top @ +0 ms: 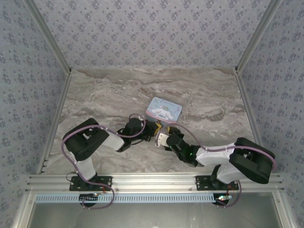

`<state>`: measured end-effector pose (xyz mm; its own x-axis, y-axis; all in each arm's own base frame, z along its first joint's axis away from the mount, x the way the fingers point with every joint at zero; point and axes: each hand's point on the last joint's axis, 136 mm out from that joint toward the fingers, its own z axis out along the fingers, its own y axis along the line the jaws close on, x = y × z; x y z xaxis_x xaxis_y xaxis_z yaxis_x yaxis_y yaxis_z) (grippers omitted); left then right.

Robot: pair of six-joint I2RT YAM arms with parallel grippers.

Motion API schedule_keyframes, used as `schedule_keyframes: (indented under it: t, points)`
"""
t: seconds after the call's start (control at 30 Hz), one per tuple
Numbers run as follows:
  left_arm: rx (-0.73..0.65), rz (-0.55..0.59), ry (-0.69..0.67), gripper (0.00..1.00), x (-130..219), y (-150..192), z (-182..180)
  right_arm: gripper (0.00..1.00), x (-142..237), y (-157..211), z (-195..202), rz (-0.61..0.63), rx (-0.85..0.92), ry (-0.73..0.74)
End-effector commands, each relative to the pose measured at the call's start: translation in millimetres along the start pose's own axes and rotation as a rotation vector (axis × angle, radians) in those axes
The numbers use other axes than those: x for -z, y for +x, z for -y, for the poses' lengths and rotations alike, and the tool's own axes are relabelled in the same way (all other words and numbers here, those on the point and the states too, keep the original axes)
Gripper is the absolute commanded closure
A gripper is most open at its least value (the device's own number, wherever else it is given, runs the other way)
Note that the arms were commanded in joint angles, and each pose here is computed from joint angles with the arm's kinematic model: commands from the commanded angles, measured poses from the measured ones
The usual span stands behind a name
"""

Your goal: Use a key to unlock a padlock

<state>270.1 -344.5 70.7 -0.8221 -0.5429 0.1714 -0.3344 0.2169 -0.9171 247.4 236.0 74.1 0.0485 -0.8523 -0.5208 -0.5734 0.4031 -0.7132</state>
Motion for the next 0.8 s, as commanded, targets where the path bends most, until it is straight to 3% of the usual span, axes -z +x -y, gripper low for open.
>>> schedule_keyframes:
  t: [0.0, 0.37, 0.77]
  points:
    - [-0.008, -0.026, 0.068, 1.0, 0.8, 8.6, 27.0, 0.47, -4.4, -26.3, 17.2, 0.084, -0.052, 0.028]
    - [0.003, -0.027, 0.079, 1.0, -0.1, 9.1, 30.0, 0.51, -13.3, -26.8, 8.4, 0.09, 0.001, -0.015]
    - [0.006, -0.03, 0.087, 1.0, -1.6, 10.2, 31.3, 0.72, -20.7, -32.1, 8.7, 0.089, 0.0, -0.02]
